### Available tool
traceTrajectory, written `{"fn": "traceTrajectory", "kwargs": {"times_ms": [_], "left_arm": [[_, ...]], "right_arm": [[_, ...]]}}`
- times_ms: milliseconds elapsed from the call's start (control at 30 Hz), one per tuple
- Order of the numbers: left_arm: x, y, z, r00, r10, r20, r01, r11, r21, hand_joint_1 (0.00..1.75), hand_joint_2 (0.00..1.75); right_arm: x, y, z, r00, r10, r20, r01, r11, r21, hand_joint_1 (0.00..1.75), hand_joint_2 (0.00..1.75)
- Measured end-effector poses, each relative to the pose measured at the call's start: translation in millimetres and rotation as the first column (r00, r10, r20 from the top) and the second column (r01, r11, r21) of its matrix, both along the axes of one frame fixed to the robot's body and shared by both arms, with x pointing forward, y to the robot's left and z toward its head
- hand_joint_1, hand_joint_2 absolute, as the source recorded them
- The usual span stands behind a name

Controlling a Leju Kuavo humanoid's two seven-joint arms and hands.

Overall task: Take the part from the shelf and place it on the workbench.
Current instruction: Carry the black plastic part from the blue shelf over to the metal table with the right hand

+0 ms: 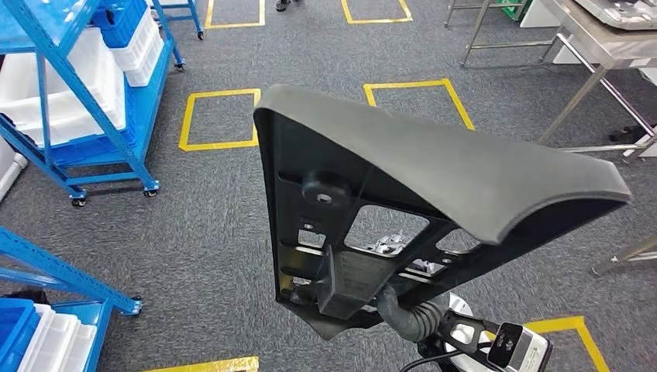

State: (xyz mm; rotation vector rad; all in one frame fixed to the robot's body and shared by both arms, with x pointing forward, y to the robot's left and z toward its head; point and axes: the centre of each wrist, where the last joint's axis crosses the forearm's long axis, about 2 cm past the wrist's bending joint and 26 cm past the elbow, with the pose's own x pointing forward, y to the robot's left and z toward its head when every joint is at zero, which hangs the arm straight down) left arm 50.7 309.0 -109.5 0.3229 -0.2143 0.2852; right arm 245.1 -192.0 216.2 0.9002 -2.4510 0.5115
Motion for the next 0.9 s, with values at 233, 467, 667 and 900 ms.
{"fn": "traceTrajectory", "kwargs": {"times_ms": [233, 467, 667, 900], "left_arm": [[-1.0, -2.6, -0.2, 1.000, -0.007, 0.000, 0.007, 1.000, -0.004, 0.00, 1.75], [0.9, -2.0, 0.0, 1.000, -0.014, 0.011, 0.014, 1.000, -0.002, 0.00, 1.75], [4.1, -0.8, 0.5, 1.000, -0.023, 0.020, 0.023, 1.000, 0.000, 0.00, 1.75], [0.1, 0.0, 0.0, 1.000, -0.025, 0.006, 0.025, 1.000, 0.000, 0.00, 1.75]], "right_arm": [[-24.2, -7.2, -21.6, 0.998, -0.035, -0.059, 0.033, 0.999, -0.037, 1.75, 1.75], [-30.4, -10.8, -27.2, 0.995, -0.059, -0.079, 0.056, 0.998, -0.042, 1.75, 1.75], [-34.5, -11.0, -26.6, 0.994, -0.078, -0.081, 0.076, 0.997, -0.029, 1.75, 1.75], [-37.4, -9.5, -28.3, 0.990, -0.093, -0.103, 0.093, 0.996, -0.002, 1.75, 1.75]]}}
